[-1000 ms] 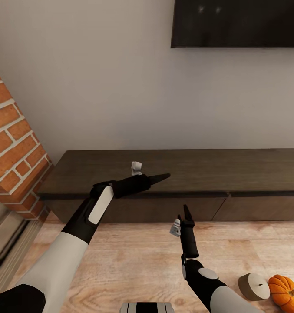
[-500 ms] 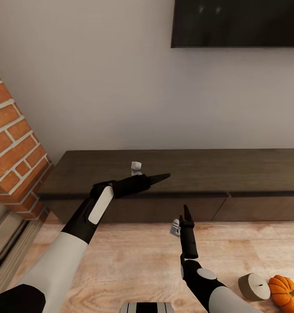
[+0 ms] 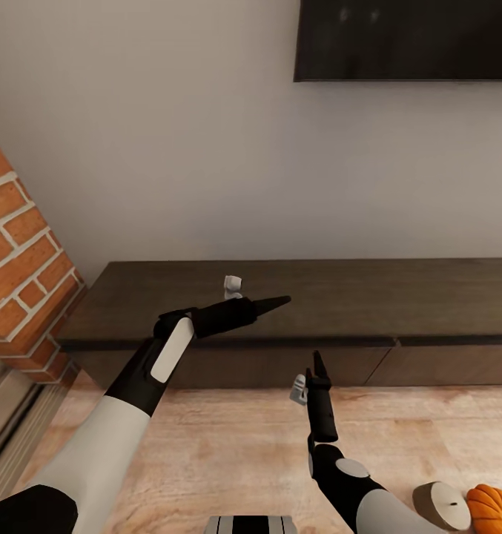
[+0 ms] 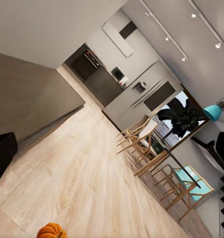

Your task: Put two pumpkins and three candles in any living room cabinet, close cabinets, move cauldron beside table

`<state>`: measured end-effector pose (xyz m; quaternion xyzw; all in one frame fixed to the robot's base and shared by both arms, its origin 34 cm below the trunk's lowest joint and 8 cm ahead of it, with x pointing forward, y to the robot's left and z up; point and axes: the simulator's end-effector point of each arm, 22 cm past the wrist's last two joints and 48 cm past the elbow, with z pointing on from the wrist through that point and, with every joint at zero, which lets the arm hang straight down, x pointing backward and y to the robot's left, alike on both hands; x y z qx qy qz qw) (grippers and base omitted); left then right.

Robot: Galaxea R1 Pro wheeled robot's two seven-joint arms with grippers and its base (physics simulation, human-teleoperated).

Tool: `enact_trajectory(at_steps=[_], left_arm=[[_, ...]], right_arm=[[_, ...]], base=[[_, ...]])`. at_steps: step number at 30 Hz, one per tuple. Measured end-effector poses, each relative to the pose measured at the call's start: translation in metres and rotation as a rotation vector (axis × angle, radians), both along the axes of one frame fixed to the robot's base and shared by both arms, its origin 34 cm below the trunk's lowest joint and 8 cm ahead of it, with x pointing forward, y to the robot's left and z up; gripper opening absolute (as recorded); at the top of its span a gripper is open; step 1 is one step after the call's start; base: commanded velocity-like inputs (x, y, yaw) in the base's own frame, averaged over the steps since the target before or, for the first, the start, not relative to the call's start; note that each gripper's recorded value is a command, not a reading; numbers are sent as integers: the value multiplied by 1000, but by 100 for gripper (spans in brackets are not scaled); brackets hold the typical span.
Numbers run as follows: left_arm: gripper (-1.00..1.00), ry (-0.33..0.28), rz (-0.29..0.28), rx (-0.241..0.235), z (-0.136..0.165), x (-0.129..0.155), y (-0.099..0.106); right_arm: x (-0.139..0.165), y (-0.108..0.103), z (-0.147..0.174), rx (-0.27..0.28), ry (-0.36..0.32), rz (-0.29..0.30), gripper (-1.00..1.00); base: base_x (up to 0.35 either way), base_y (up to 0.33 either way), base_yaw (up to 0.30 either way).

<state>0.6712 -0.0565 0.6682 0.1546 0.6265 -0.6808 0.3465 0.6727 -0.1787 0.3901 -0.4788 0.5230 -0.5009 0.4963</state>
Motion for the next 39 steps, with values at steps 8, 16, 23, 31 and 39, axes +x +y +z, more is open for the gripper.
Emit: enact_trajectory(at_steps=[8,16,23,31,39], left_arm=[[100,-2,0,-1,1,0,0],[100,-2,0,-1,1,0,0],[100,-14,-8,-12,6,-3,1],[100,-19,-9,-12,7,-3,1],[100,-18,-7,-9,6,-2,3]], right_arm=[[-2,2,-2,1,5,4,100],[-3,10,-2,17,12,1,100],[-4,14,-2,20,9,6,100],[-12,14,-15,11,44,10,100],[-18,18,-24,12,71,10,100]], base=[[87,0,0],[33,0,0],[128,0,0],[4,0,0],[0,0,0]])
